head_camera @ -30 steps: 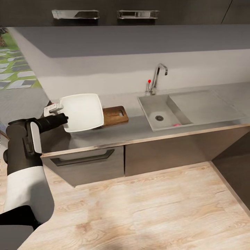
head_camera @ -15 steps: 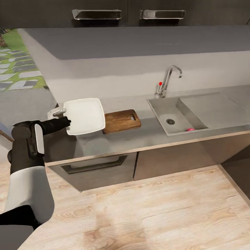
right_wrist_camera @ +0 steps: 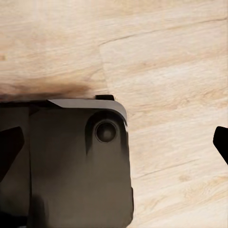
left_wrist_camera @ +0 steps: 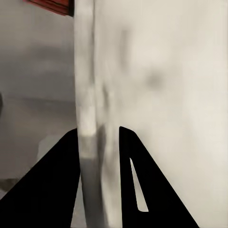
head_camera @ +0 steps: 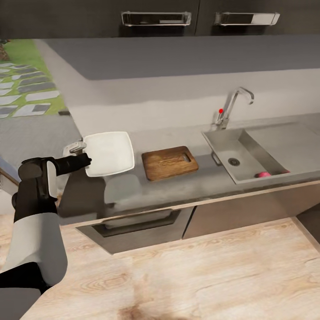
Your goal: In the kitchen, take the Vidalia onion out of the sink, dice it on the chopping board with the paring knife, put the diced onion into the bowl on the countertop, then place both the paring knife and the chopping board into the sink.
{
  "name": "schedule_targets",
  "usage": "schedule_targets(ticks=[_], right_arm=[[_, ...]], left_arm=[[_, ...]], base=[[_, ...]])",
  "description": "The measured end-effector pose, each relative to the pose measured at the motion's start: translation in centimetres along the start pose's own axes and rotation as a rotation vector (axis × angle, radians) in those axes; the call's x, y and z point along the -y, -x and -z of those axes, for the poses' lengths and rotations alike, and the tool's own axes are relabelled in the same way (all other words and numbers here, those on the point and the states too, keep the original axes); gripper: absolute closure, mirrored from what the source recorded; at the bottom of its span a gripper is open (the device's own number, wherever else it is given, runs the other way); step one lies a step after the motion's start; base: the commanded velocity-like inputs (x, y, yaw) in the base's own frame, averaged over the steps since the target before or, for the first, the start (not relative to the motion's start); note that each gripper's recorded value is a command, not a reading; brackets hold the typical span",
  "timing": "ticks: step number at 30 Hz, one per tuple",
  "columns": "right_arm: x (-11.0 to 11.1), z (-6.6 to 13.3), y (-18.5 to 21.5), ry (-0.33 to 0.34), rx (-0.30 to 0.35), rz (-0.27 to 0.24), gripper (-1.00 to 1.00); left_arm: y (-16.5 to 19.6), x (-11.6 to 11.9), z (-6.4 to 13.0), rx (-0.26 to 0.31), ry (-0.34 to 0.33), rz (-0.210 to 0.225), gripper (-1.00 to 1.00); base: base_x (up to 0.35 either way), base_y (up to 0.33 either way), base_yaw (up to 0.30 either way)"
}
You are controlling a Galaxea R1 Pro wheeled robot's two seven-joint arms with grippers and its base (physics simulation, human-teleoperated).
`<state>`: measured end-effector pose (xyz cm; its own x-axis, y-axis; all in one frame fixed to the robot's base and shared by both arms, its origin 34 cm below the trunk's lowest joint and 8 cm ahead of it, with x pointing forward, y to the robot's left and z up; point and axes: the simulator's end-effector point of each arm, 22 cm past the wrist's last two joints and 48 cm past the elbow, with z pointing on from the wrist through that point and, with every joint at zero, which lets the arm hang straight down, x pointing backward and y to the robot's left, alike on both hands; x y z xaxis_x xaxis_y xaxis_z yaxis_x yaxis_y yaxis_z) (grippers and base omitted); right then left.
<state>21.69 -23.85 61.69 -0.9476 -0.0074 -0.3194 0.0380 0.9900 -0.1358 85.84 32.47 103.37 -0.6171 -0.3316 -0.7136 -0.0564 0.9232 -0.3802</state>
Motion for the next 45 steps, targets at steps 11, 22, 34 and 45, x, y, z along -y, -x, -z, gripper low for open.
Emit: schedule_targets(ticks=[11, 22, 34, 45], right_arm=[[-0.2, 0.0, 0.0, 0.001, -0.001, -0.003, -1.00], [-0.3, 0.0, 0.0, 0.000, -0.001, -0.006, -1.00], [0.0, 0.0, 0.0, -0.002, 0.001, -0.001, -1.00], [0.0, 0.0, 0.0, -0.002, 0.000, -0.001, -1.00]], left_arm=[[-0.2, -0.2, -0.1, -0.008, 0.001, 0.002, 1.00], [-1.5, -0.2, -0.9, -0.043, -0.003, 0.012, 1.00], [-3.7, 0.0, -2.0, -0.099, -0.015, 0.029, 1.00], [-5.0, 0.7, -2.8, -0.140, -0.025, 0.011, 1.00]], base=[[0.017, 0.288, 0.002], [0.000, 0.087, 0.052], [0.000, 0.001, 0.001], [0.000, 0.000, 0.000]])
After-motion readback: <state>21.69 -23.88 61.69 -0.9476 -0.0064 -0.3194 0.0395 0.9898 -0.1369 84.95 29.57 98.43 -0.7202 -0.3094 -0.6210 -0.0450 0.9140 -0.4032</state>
